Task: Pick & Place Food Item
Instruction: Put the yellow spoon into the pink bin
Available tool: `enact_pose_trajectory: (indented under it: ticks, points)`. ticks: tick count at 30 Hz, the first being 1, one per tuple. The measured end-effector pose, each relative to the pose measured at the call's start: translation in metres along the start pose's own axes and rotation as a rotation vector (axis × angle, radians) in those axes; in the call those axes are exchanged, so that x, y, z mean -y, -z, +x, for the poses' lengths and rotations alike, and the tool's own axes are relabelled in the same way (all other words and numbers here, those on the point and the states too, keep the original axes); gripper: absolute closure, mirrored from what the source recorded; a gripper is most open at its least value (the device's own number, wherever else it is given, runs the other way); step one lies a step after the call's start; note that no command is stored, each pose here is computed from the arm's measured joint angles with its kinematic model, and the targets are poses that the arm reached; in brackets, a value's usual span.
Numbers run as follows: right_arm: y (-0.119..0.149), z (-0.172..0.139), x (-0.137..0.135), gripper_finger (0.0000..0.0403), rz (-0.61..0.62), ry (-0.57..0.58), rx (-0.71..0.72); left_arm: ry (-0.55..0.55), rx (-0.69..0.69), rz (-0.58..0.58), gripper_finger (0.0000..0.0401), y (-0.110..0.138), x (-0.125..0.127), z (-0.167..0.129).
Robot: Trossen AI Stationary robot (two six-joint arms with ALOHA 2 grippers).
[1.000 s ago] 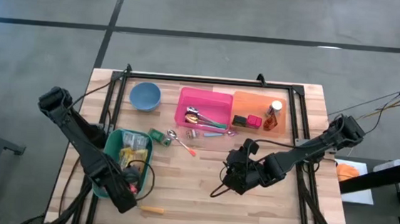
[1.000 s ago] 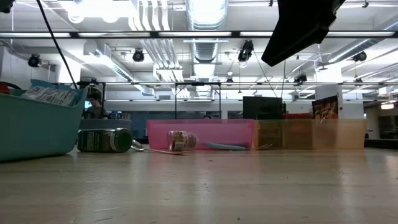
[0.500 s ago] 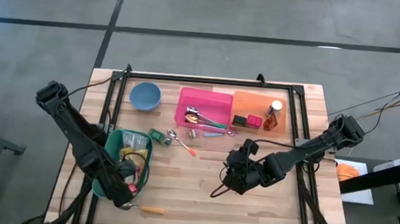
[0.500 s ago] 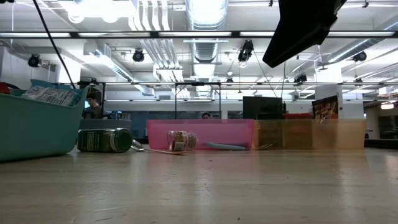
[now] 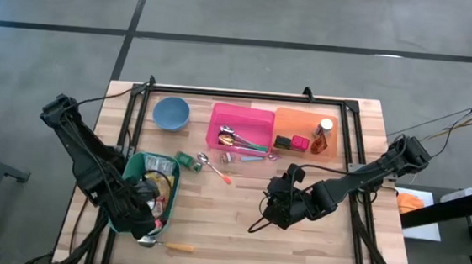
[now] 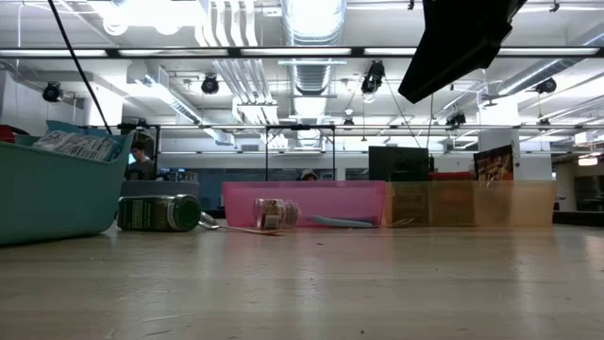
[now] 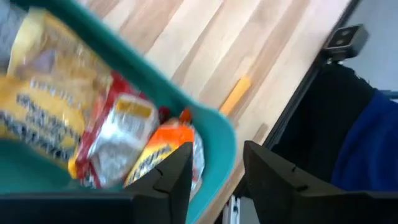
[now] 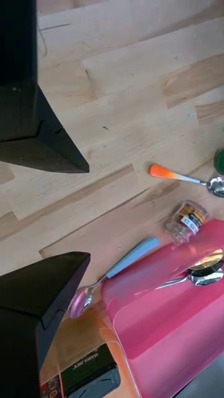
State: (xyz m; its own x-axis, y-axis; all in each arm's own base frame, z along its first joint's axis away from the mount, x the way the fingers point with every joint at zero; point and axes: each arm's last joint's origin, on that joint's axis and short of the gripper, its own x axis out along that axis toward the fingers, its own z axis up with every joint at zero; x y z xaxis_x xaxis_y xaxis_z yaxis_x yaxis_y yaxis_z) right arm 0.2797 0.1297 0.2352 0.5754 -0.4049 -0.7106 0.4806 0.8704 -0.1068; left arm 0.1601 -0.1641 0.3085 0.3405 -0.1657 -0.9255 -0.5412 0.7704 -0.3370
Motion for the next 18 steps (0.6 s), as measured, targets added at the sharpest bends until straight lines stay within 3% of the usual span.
enact_pose_trajectory:
  ticks: [6,12,18]
  points:
    - [0.003,0.003,0.0,0.0186,0.005,-0.008,0.0,-0.04,-0.009,0.098,0.0294,-0.001,0.018,0.015]
    - [0.005,0.005,-0.001,0.0186,0.01,-0.016,0.001,-0.068,-0.084,0.2,0.0298,-0.001,0.045,0.034]
    - [0.005,0.005,-0.001,0.0186,0.009,-0.034,-0.014,-0.068,-0.103,0.463,0.0298,-0.003,0.076,0.051]
